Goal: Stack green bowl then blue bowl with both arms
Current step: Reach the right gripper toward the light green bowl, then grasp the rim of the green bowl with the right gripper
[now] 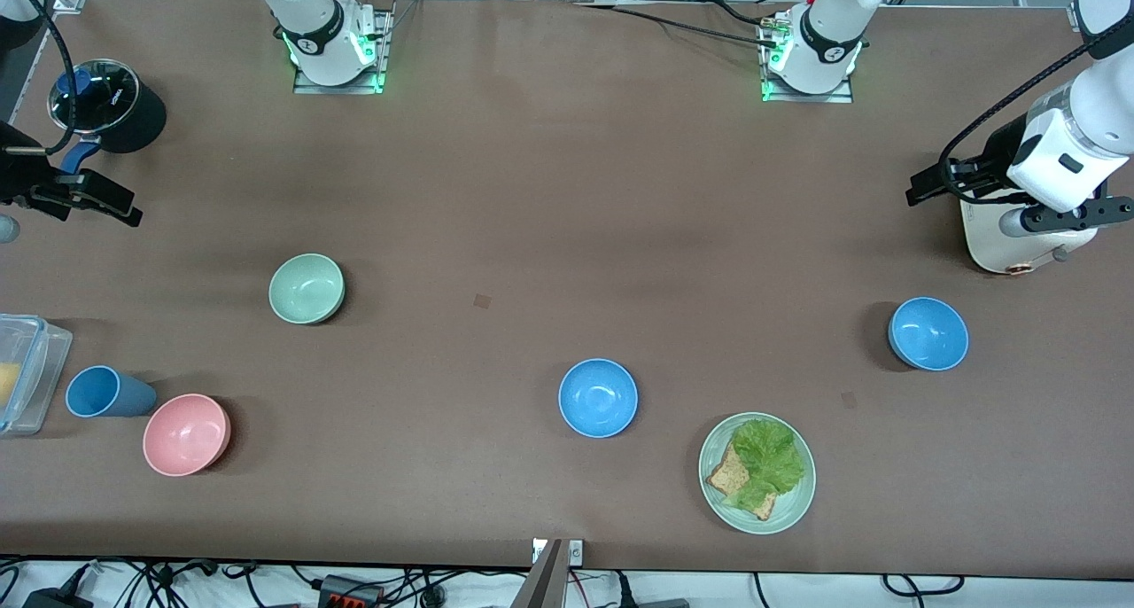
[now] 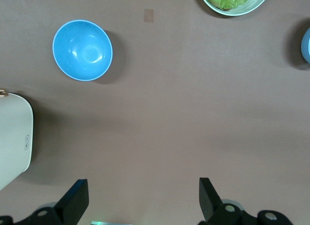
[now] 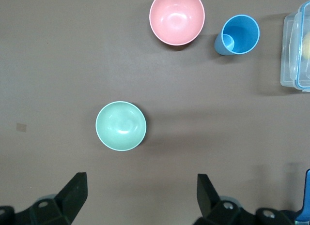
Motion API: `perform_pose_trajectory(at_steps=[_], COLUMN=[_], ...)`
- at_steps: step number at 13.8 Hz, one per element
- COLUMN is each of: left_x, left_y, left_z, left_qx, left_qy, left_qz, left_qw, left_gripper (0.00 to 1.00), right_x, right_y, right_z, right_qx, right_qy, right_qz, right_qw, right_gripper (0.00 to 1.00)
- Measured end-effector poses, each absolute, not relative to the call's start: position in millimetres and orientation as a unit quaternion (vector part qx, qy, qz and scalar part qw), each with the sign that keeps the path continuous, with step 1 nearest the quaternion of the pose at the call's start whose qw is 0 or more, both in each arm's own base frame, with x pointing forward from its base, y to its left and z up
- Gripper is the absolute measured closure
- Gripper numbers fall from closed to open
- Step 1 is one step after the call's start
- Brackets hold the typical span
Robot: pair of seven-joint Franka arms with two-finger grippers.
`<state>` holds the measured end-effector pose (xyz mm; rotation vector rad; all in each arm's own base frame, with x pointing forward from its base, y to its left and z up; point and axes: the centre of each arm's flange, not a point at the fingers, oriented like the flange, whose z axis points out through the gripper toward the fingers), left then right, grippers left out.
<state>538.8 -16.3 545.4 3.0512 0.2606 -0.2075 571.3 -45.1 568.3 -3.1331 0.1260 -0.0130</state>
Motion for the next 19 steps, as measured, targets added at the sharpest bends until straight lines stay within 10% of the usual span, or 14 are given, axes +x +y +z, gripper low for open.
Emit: perform_pose_trajectory(at_steps=[9, 19], left_x=[540.7, 536.6], left_y=[-1.3, 7.8], left_z=[546.8, 556.7], left_qx=[0.992, 0.99], left_qy=[0.099, 0.105], left_qz=[-0.068, -0.085], left_qw=[0.037, 0.037], left_gripper=[0.0, 0.0], right_x=[576.9, 637.6], right_y=[-44.3, -17.8], right_z=[547.4, 283.2], right_qx=[-0.999, -0.992], right_qy=[0.039, 0.016], right_qz=[0.012, 0.126], right_qw=[0.003, -0.01], right_gripper=[0.0, 0.0])
